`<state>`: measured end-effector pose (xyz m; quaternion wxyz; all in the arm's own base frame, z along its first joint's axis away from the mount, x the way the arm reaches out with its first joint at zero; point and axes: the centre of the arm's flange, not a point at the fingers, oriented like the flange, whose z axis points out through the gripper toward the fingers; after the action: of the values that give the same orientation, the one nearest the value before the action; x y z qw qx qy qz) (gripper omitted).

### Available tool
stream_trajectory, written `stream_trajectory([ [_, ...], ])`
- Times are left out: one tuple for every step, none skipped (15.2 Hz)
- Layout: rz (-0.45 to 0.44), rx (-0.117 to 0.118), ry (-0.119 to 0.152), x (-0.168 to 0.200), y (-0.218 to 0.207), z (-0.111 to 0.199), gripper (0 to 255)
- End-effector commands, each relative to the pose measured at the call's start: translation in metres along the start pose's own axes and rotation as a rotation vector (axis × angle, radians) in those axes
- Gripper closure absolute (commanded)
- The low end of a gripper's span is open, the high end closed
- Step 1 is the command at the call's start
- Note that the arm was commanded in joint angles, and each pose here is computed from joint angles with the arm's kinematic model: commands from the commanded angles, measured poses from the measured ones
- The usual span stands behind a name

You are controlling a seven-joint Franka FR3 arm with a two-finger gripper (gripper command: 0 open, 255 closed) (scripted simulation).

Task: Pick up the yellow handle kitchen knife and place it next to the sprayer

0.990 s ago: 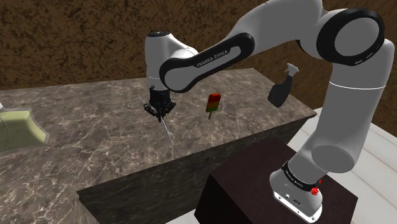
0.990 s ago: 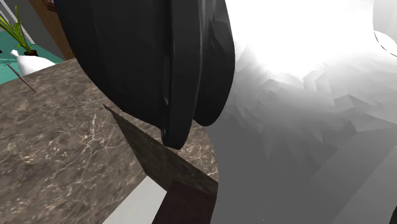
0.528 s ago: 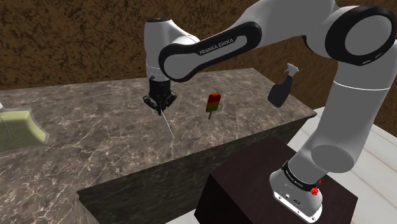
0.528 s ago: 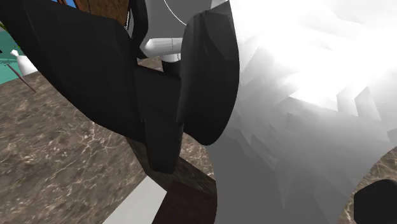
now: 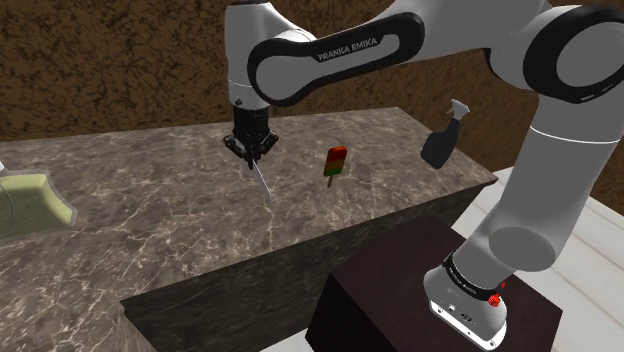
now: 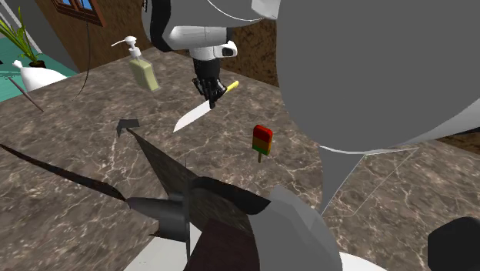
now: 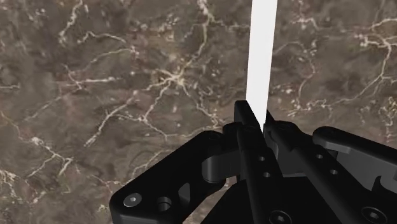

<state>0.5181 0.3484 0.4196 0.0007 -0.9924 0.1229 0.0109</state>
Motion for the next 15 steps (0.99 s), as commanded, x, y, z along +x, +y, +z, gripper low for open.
stream_trajectory([
  [0.000, 0.000, 0.000, 0.000, -0.001, -0.010, 255],
  [0.000, 0.000, 0.000, 0.000, -0.001, -0.016, 255],
  [0.000, 0.000, 0.000, 0.000, -0.001, -0.021, 255],
  [0.000, 0.000, 0.000, -0.001, -0.001, -0.026, 255],
  [0.000, 0.000, 0.000, -0.001, -0.001, -0.032, 255],
  [0.000, 0.000, 0.000, -0.001, -0.001, -0.037, 255],
  [0.000, 0.000, 0.000, -0.001, -0.001, -0.042, 255],
  [0.000, 0.000, 0.000, -0.001, -0.001, -0.047, 255],
  [0.000, 0.000, 0.000, -0.001, -0.001, -0.053, 255],
  [0.000, 0.000, 0.000, -0.001, -0.001, -0.058, 255],
  [0.000, 0.000, 0.000, -0.001, -0.001, -0.063, 255],
  [0.000, 0.000, 0.000, -0.001, -0.001, -0.069, 255],
  [0.000, 0.000, 0.000, -0.002, -0.001, -0.074, 255],
  [0.000, 0.000, 0.000, -0.002, -0.001, -0.079, 255],
  [0.000, 0.000, 0.000, -0.002, -0.001, -0.084, 255],
])
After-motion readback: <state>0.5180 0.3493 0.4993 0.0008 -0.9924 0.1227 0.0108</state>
